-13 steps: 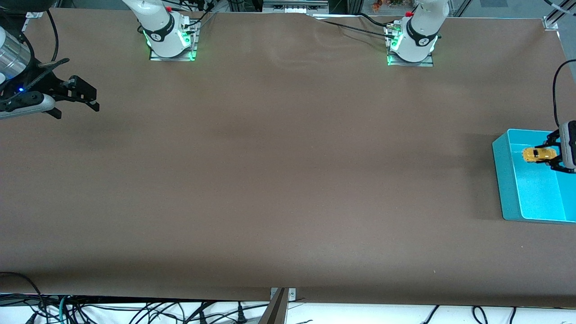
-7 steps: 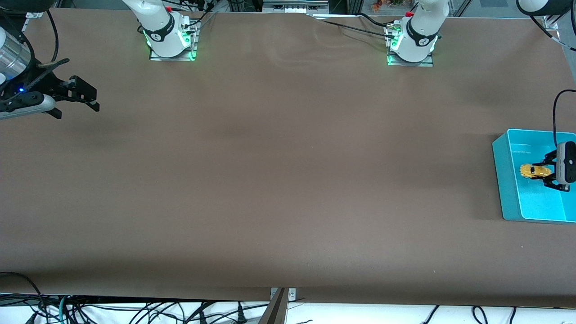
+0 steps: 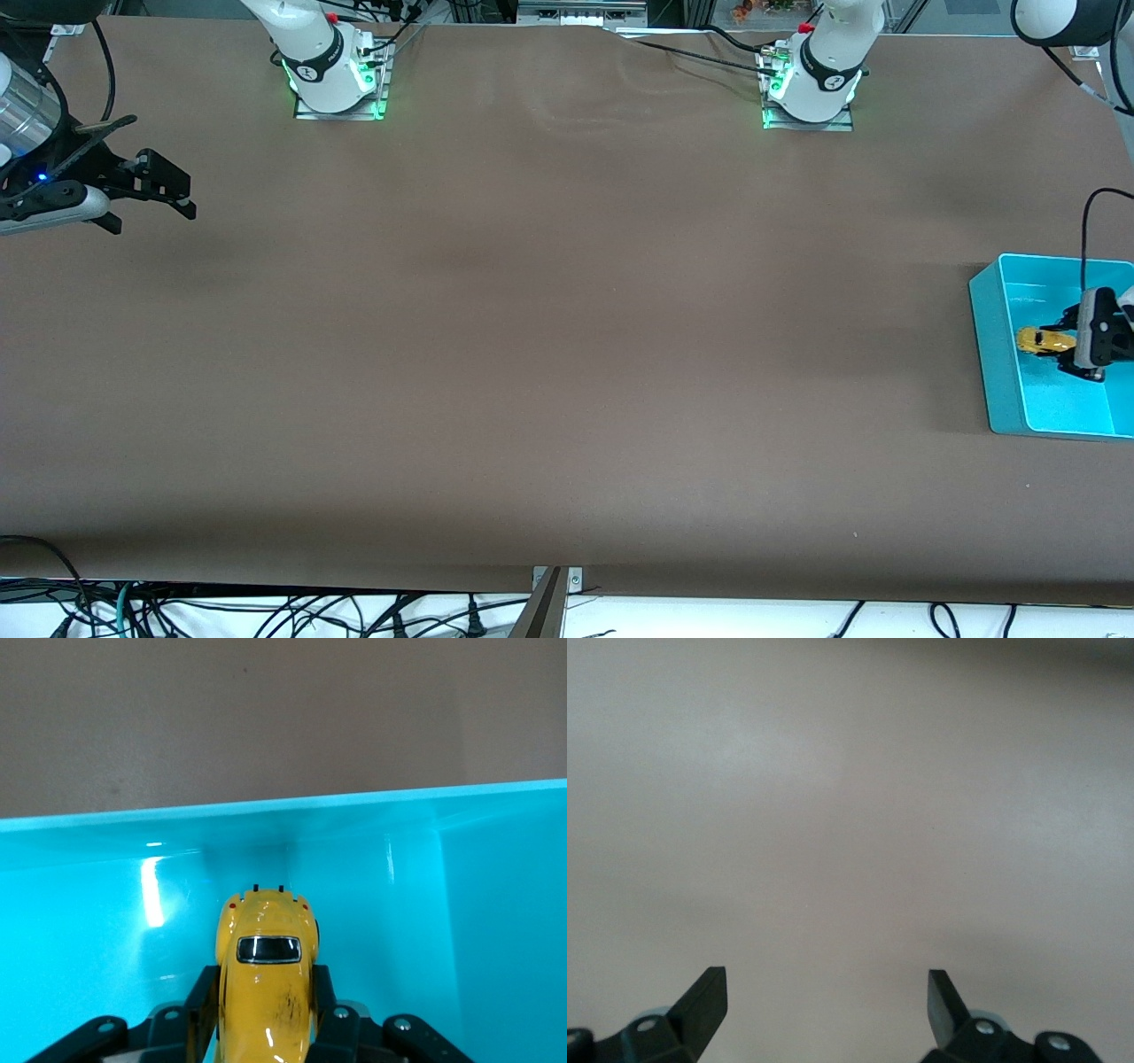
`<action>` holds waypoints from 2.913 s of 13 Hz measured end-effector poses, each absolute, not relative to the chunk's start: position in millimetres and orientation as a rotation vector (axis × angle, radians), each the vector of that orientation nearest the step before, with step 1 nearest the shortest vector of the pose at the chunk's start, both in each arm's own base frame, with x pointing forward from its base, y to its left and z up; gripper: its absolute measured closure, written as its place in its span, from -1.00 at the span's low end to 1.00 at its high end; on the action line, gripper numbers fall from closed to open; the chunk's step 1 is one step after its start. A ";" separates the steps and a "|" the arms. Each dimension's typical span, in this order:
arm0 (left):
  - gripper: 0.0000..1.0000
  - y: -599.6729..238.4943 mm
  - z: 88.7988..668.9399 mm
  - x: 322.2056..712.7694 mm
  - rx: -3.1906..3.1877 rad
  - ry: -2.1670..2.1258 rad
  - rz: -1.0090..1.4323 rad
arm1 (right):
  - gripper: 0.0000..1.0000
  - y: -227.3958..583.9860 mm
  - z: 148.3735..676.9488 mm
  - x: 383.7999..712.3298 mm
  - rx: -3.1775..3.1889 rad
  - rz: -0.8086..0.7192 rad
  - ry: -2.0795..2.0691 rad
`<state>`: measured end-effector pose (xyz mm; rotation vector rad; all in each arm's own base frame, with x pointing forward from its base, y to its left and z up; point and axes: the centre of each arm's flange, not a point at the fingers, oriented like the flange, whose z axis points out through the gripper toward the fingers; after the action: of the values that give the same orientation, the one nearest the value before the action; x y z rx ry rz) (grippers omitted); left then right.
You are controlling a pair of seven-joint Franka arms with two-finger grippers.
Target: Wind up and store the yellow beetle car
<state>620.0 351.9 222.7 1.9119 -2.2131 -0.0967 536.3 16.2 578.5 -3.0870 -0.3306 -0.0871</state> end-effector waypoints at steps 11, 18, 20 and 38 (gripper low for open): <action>0.01 349.8 189.6 622.5 1.971 -2.178 -0.095 | -1.00 16.2 578.4 536.3 -3.087 -0.086 -0.331; -1.00 330.2 273.2 630.3 2.030 -2.068 -0.136 | -1.00 16.1 578.4 536.2 -3.087 -0.085 -0.331; -1.00 306.5 329.9 635.7 2.145 -1.982 -0.165 | -1.00 16.1 578.4 536.2 -3.087 -0.085 -0.330; -1.00 -63.0 542.0 639.9 3.005 -0.413 -0.191 | -1.00 15.7 578.3 536.2 -3.087 -0.084 -0.330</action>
<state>639.9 -63.0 542.0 3.0051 -0.4133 -0.1911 536.2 15.7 578.3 -3.0868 -0.3299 -0.0839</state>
